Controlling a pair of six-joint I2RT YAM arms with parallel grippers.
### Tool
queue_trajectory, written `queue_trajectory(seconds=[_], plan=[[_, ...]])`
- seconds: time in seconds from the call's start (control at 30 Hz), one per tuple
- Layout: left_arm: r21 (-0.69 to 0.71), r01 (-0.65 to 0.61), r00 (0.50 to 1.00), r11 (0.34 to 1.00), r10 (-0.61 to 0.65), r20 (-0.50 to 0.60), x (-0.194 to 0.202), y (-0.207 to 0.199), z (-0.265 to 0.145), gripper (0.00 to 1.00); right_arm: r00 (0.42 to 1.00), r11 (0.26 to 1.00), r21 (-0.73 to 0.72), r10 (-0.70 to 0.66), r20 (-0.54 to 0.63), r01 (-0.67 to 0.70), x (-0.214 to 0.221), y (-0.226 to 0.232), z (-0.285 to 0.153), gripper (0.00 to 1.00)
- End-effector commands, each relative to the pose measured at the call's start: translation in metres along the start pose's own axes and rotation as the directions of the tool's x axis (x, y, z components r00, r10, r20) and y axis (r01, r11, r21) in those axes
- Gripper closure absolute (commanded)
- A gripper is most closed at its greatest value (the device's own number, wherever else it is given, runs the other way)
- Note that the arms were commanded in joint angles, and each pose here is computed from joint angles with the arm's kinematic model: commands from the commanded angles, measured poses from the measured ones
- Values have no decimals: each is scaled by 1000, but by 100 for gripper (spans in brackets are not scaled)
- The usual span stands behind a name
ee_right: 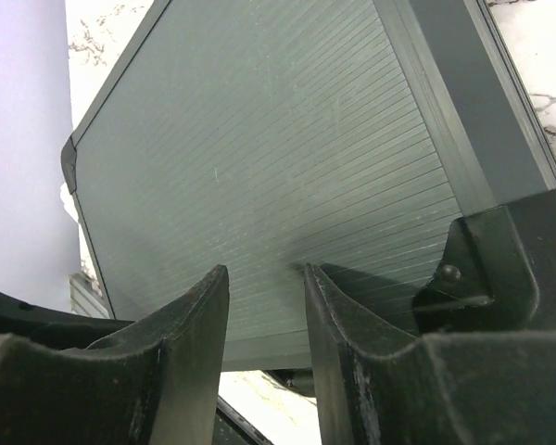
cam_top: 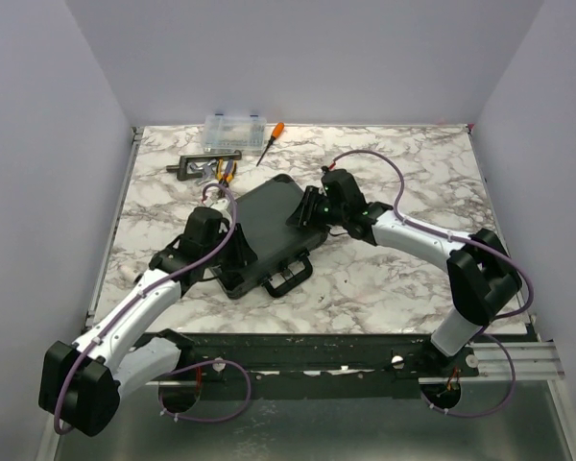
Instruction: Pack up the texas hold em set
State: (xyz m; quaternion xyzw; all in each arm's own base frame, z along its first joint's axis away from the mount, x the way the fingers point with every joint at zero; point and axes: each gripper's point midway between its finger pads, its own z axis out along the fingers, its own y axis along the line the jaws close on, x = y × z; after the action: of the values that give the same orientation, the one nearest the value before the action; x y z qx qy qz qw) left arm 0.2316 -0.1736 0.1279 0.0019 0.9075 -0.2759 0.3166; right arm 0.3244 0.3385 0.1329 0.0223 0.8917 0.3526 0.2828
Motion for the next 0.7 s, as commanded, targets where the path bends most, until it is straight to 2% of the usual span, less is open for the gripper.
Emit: queue_trajectory(seconds=[0.0, 0.33, 0.67], plan=[[-90, 34, 998, 995, -39, -55, 26, 22, 3, 72, 998, 1000, 28, 11, -60, -9, 27, -22, 11, 58], [-68, 31, 999, 997, -34, -33, 22, 16, -1, 72, 994, 997, 68, 31, -102, -25, 48, -44, 19, 58], [-10, 1, 1000, 1000, 0, 24, -2, -6, -10, 69, 997, 1000, 24, 19, -81, -18, 32, -21, 6, 57]])
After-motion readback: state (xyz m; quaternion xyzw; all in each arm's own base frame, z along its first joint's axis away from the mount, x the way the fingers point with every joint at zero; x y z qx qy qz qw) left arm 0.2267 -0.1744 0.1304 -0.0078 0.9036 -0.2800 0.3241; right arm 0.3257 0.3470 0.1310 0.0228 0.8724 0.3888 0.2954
